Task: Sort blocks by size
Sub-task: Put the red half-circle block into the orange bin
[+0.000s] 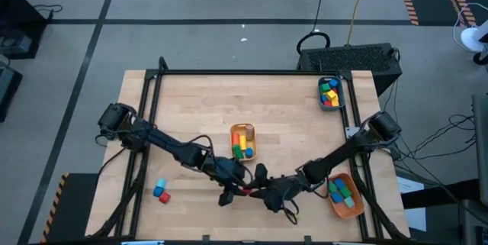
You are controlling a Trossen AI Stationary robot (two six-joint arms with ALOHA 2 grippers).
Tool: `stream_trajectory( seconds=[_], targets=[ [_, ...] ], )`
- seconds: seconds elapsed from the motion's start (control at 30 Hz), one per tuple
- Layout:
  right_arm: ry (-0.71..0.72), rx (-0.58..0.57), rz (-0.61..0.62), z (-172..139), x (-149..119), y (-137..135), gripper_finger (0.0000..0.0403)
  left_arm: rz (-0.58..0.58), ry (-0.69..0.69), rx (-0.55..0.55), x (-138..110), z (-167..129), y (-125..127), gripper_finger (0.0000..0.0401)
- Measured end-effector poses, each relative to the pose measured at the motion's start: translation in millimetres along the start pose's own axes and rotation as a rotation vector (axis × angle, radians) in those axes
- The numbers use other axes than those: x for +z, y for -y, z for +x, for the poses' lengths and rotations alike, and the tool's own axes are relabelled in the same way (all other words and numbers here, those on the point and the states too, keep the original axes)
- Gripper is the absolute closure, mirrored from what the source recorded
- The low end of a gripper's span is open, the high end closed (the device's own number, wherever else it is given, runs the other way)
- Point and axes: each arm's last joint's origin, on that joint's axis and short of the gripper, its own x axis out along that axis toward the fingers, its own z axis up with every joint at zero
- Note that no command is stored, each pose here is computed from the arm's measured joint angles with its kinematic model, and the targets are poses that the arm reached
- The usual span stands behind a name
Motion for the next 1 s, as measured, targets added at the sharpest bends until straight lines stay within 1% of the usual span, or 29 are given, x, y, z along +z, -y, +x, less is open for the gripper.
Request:
stream_trajectory(
  seconds=[0.3, 0.4, 0.67, 0.83, 0.9, 1.0],
  targets=[
    [-0.003, 0.005, 0.003, 6.0, -7.5, 5.4, 0.0242, 0.016, 0.024, -0.019, 4.0, -0.6, -1.7, 0.0267],
    [-0.004, 0.004, 0.004, 6.4, -8.1, 6.2, 0.026, 0.015, 0.023, -0.019, 4.1, -0.6, -2.1, 0.0267],
    [0.014, 0.019, 0.001, 6.6, -7.9, 6.7, 0.0326, 0.008, 0.016, -0.027, 4.4, -0.8, -3.2, 0.0267],
    [0.016, 0.031, 0.014, 6.8, -8.8, 7.3, 0.0333, -0.024, 0.014, -0.026, 6.2, -1.6, -7.4, 0.0265],
    [0.013, 0.03, 0.027, 6.7, -8.9, 7.4, 0.0333, -0.026, 0.016, -0.023, 6.6, -1.8, -8.5, 0.0245],
    [0.018, 0.044, 0.072, 6.6, -8.8, 6.3, 0.0331, -0.023, 0.025, -0.024, 8.0, -2.1, -9.2, 0.0202]
  ],
)
